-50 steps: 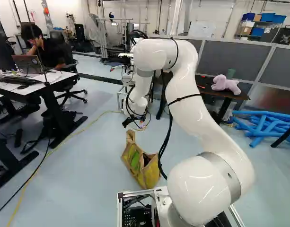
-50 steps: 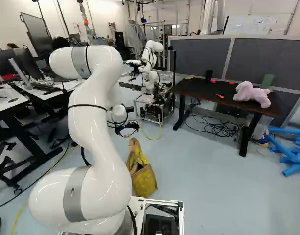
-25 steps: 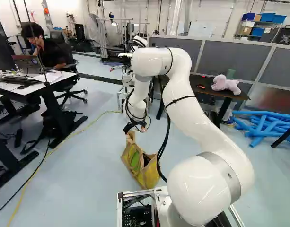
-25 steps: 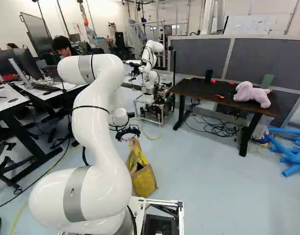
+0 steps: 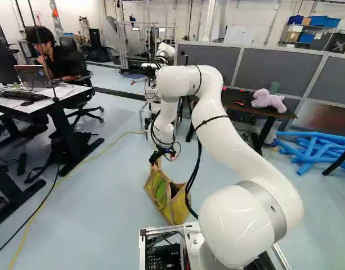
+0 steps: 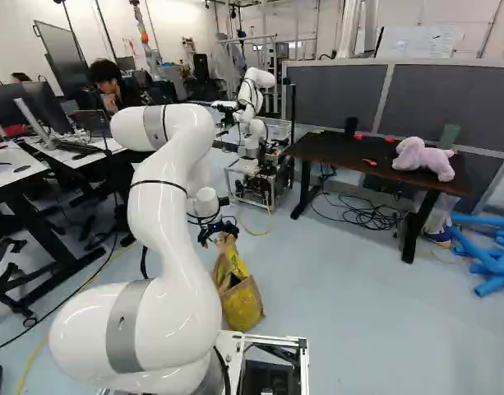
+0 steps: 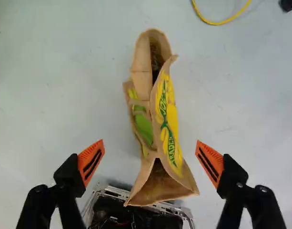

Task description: Pick up the bag on the ground and place it on the table

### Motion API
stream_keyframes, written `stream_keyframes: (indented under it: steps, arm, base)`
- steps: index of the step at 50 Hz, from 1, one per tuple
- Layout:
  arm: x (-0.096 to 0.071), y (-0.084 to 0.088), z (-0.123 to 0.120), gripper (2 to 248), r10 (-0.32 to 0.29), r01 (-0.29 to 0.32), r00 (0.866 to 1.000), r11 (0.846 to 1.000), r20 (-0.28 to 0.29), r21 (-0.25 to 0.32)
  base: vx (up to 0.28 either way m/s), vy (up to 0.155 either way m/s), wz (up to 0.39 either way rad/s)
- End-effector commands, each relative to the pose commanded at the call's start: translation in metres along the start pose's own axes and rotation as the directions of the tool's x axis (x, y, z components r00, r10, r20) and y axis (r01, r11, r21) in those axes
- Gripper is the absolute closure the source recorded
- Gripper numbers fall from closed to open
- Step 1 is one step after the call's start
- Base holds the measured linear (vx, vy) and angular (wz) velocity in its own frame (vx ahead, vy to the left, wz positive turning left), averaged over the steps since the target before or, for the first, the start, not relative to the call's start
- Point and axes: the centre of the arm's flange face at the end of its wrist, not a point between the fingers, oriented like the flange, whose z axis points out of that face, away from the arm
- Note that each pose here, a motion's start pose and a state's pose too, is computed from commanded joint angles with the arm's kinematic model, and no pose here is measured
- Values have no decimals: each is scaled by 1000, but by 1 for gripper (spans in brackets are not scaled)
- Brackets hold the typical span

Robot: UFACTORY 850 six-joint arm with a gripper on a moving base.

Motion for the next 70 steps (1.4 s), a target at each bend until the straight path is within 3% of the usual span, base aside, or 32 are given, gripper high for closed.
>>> stream_keyframes:
  steps: [16,38,50,62,70]
  arm:
    - [-3,4,25,3,-12,12,998,1000,62,1]
    - [-3,8,59,3,-14,14,997,1000,81,2]
    - [-4,8,77,3,-115,115,989,993,88,12]
    - [-5,8,95,3,-236,235,967,972,93,26]
    - [-6,8,108,3,-263,261,960,965,97,30]
  base:
    - [0,0,0]
    - [0,0,0]
    - [0,0,0]
    - [0,0,0]
    - [0,0,0]
